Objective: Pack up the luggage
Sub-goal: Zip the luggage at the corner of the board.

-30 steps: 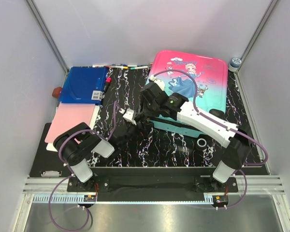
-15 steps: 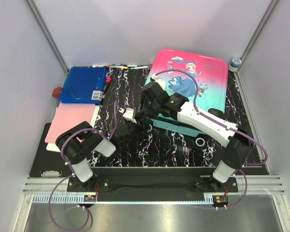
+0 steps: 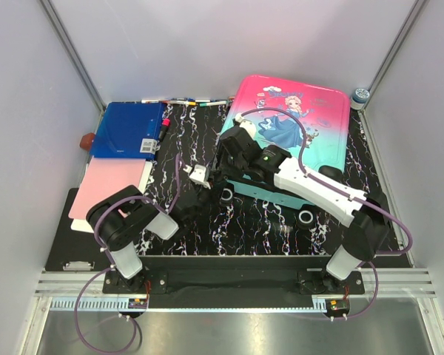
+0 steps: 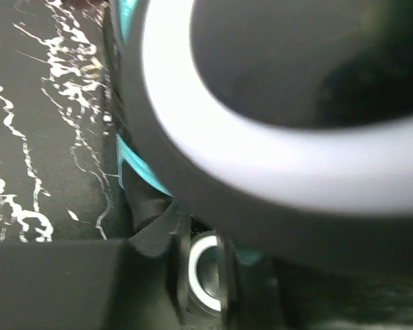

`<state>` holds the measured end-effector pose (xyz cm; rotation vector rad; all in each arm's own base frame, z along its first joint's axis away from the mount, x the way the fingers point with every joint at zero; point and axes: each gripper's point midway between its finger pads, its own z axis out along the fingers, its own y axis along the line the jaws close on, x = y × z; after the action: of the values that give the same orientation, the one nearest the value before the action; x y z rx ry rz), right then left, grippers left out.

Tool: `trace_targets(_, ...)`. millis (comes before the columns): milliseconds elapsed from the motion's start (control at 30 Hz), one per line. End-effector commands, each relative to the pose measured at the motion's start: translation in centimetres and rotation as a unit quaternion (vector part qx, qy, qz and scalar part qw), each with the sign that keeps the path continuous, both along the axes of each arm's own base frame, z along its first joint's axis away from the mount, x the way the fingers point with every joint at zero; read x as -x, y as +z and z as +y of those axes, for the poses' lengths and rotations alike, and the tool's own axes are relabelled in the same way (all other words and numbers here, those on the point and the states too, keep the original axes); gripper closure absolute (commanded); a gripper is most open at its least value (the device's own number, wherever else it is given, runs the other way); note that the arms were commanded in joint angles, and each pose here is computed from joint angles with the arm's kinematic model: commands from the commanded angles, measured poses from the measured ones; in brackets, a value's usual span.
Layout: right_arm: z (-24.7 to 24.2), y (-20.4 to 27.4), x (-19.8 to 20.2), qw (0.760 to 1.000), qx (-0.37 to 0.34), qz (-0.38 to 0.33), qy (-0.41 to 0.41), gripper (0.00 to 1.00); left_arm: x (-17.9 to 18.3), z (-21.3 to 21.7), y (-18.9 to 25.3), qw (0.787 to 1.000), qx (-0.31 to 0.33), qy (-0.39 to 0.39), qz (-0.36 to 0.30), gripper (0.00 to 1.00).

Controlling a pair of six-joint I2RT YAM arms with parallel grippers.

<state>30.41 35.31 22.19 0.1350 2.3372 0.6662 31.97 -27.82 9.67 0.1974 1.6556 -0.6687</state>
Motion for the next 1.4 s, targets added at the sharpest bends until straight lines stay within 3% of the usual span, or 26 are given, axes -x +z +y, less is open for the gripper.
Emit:
trace_targets(0, 3.4, 12.3, 1.5, 0.978, -0.159, -0.119, 0.072, 1.0, -1.4, -0.4, 10.2, 0.982, 0.117, 0.016, -0.15, 0.92)
trace_targets(67, 3.4, 12.0, 1.5, 0.978, -0.156, -0.117, 0.071, 1.0, -1.3, -0.2, 10.7, 0.979, 0.127, 0.019, -0.155, 1.0)
trace_targets(1067, -2.3, 10.9, 2.8, 0.984, -0.126, -0.127, 0.004, 1.0, -1.4, 5.8, 12.5, 0.963, 0.197, 0.127, -0.134, 1.0)
trace_targets(1367, -3.7, 9.9, 2.7, 0.987, -0.088, -0.134, -0.005, 1.0, -0.4, 3.8, 13.3, 0.969, 0.198, 0.052, -0.14, 1.0)
